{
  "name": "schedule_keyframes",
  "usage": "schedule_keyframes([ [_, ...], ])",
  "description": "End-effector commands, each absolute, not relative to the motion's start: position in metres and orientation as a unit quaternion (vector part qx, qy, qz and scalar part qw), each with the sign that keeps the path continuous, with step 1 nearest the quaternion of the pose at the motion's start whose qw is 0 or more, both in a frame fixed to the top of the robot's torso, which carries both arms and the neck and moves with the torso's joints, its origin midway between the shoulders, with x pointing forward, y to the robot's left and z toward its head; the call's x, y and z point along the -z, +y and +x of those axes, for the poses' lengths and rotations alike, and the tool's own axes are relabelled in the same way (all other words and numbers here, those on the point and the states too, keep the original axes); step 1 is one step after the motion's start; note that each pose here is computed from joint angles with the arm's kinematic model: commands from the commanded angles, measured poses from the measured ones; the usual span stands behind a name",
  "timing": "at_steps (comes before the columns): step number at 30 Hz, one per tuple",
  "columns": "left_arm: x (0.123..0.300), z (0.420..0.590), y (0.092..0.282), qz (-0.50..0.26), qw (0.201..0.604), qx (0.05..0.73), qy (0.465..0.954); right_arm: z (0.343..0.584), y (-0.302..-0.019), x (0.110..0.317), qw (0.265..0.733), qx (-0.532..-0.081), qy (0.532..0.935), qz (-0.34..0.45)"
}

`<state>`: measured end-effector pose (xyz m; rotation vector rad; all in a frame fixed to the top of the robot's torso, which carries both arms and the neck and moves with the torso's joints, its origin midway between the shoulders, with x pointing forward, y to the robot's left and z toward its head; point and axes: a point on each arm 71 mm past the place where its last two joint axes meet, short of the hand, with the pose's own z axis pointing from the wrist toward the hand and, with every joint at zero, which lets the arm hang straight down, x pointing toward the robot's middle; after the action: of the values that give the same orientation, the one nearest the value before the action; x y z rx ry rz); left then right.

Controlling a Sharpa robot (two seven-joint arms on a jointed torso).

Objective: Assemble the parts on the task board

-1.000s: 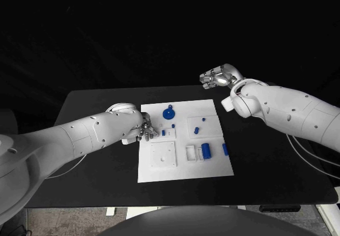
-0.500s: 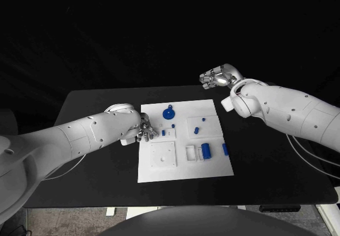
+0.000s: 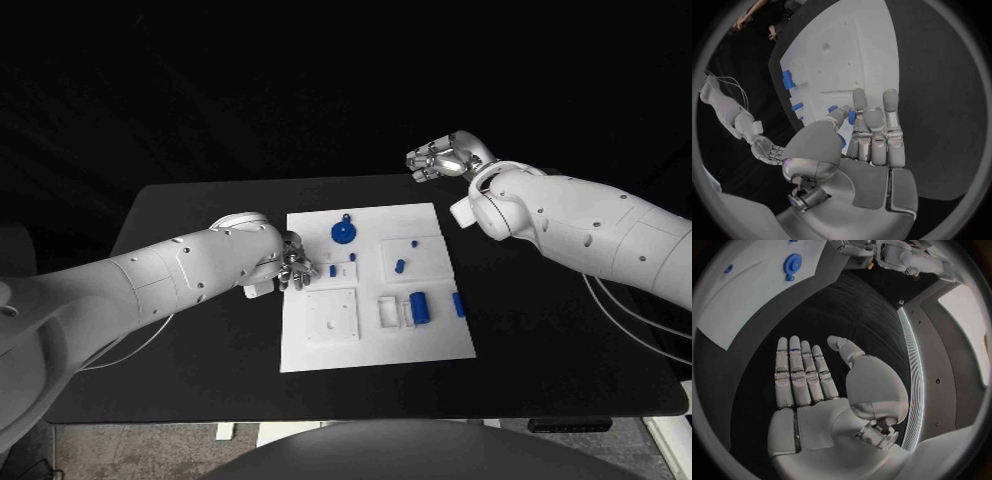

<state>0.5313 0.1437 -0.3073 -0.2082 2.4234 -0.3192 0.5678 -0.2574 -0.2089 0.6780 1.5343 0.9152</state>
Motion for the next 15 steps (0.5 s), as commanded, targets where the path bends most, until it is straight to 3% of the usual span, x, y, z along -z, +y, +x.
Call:
schedule_keyframes([
  [1, 0.3061, 0.5301, 0.1413, -0.089, 0.332, 0.147, 0.927, 0.5674, -0.2561, 0.2094, 0.572, -0.396, 0.659, 0.286],
  [15, 0.3005, 0.5239, 0.1497, -0.111, 0.316, 0.217, 0.917, 0.5668, -0.2571, 0.2099, 0.571, -0.396, 0.660, 0.286],
])
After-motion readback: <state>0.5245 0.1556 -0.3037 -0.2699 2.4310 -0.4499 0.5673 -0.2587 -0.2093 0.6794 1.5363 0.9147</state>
